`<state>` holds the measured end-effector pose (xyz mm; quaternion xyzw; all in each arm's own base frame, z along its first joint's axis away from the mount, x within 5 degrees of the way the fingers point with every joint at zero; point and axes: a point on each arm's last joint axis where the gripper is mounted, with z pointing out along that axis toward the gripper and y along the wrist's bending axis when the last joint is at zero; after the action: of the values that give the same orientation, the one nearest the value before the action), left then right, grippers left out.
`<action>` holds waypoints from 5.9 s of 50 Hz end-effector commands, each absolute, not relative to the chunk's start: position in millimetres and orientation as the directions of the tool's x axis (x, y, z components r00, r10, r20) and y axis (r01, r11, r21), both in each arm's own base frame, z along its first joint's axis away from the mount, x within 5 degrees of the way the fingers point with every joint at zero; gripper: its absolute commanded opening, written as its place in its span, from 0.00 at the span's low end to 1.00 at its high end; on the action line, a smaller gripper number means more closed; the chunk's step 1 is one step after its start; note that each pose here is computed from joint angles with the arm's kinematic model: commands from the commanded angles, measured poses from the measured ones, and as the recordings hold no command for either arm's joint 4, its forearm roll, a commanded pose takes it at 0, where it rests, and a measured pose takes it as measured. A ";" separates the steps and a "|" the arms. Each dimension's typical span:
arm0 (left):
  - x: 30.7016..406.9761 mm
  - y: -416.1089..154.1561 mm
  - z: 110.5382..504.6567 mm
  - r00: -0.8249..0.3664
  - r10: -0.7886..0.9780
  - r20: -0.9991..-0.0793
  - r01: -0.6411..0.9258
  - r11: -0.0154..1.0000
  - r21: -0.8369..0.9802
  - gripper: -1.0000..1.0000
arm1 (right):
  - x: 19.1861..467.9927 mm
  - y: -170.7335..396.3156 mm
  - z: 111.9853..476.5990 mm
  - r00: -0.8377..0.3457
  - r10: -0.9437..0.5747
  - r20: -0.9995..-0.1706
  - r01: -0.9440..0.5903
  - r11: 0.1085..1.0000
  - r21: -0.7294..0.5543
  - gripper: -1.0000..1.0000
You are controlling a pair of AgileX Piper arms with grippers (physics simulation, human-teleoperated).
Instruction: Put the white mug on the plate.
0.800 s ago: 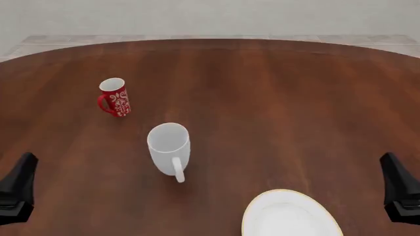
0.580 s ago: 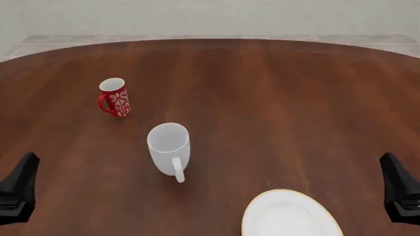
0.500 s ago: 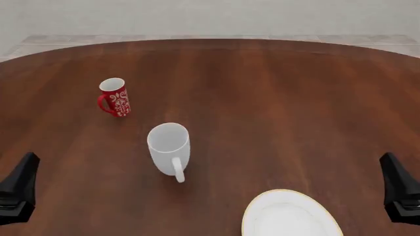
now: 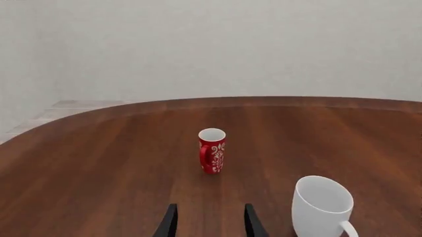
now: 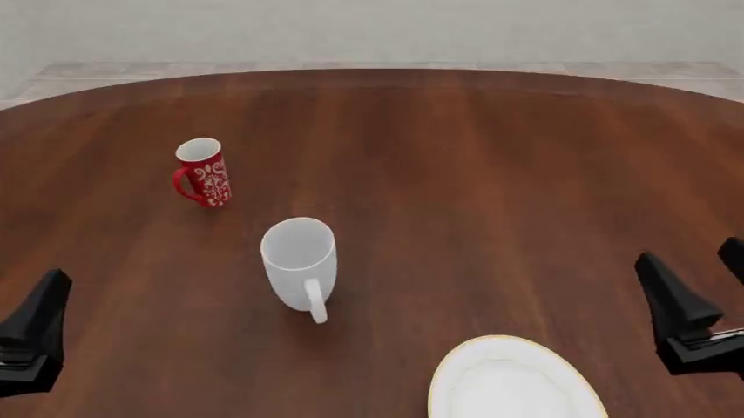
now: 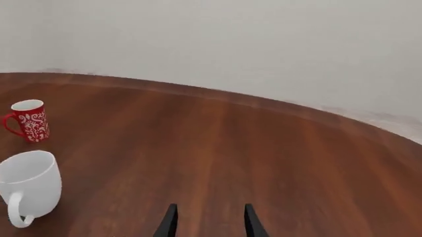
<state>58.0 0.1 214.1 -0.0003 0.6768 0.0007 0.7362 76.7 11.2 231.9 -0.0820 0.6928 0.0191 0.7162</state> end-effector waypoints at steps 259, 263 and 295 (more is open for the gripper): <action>57.2 0.2 213.5 0.084 0.002 -0.996 -0.004 1.000 0.002 1.00 | 216.0 290.1 136.2 -0.740 -0.154 -0.654 -0.498 0.780 0.379 1.00; 57.2 0.2 213.5 0.084 0.002 -0.996 -0.004 1.000 0.002 1.00 | 215.4 292.4 133.0 -0.744 -0.155 -0.649 -0.496 0.780 0.382 1.00; 57.2 0.2 213.5 0.084 0.002 -0.996 -0.004 1.000 0.002 1.00 | 214.5 297.2 134.4 -0.736 -0.183 -0.652 -0.517 0.774 0.366 0.00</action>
<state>57.2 0.2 213.5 -0.0007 0.6767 0.0021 0.7363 213.3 295.3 131.3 -0.2042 0.8891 0.2713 0.3070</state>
